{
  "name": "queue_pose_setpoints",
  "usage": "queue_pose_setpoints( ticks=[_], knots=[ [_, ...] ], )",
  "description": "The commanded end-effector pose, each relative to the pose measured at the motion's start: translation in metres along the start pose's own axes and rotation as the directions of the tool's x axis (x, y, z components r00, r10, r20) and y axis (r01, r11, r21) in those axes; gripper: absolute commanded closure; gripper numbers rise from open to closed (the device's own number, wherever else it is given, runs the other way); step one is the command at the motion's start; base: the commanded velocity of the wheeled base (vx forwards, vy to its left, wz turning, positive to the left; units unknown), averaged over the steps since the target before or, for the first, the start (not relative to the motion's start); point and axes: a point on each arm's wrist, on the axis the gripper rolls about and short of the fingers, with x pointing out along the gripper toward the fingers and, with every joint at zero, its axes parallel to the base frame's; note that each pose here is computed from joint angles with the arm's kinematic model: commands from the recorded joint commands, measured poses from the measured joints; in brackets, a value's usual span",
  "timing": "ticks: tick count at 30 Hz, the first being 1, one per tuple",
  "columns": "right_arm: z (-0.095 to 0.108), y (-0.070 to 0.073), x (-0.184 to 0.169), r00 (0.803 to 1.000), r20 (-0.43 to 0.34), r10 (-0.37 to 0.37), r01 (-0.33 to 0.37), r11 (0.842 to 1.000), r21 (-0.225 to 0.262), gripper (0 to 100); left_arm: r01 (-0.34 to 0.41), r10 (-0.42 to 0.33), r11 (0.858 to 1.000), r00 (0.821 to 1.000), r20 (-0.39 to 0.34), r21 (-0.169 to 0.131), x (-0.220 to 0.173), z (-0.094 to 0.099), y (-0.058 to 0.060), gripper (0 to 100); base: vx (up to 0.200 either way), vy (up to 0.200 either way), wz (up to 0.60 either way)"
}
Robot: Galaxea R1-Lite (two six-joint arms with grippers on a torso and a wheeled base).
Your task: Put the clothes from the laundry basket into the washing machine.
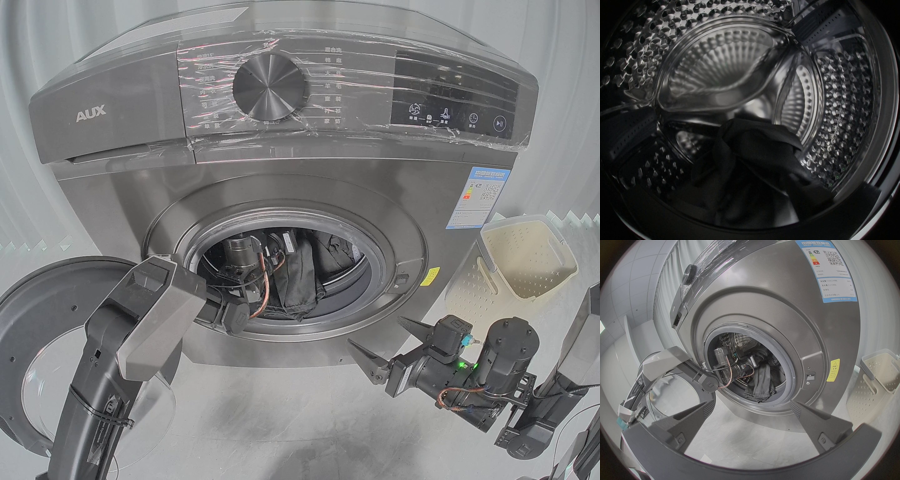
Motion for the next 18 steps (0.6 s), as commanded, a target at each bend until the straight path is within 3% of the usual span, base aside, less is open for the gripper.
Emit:
queue_pose_setpoints(
  ticks=[1,3,6,11,14,18],
  knots=[
    [-0.001,0.000,0.000,1.000,-0.002,-0.001,0.001,1.000,0.000,0,0.007,-0.005,1.000,0.995,-0.100,0.017,-0.016,-0.014,-0.003,0,0.000,0.000,0.00],
    [-0.001,0.000,0.000,1.000,-0.002,-0.001,0.001,1.000,0.000,0,0.020,-0.017,1.000,0.991,-0.132,0.021,-0.023,-0.014,-0.007,0,0.000,0.000,0.00],
    [-0.001,0.000,0.000,1.000,-0.002,-0.001,0.001,1.000,-0.001,0,0.078,-0.070,0.997,0.971,-0.230,0.027,-0.044,-0.023,-0.019,0,0.000,0.000,0.00],
    [-0.001,0.000,0.000,1.000,-0.002,0.001,-0.001,1.000,-0.002,0,0.115,-0.098,0.993,0.950,-0.298,0.039,-0.057,-0.033,-0.028,0,0.000,0.000,0.00],
    [0.000,0.000,0.000,1.000,-0.001,0.000,0.000,1.000,-0.001,0,0.123,-0.101,0.991,0.943,-0.316,0.049,-0.059,-0.041,-0.030,0,0.000,0.000,0.00],
    [0.000,0.000,0.000,1.000,0.001,0.000,0.000,1.000,-0.001,0,0.121,-0.083,0.989,0.932,-0.354,0.087,-0.060,-0.064,-0.022,0,0.000,0.000,0.00]
  ],
)
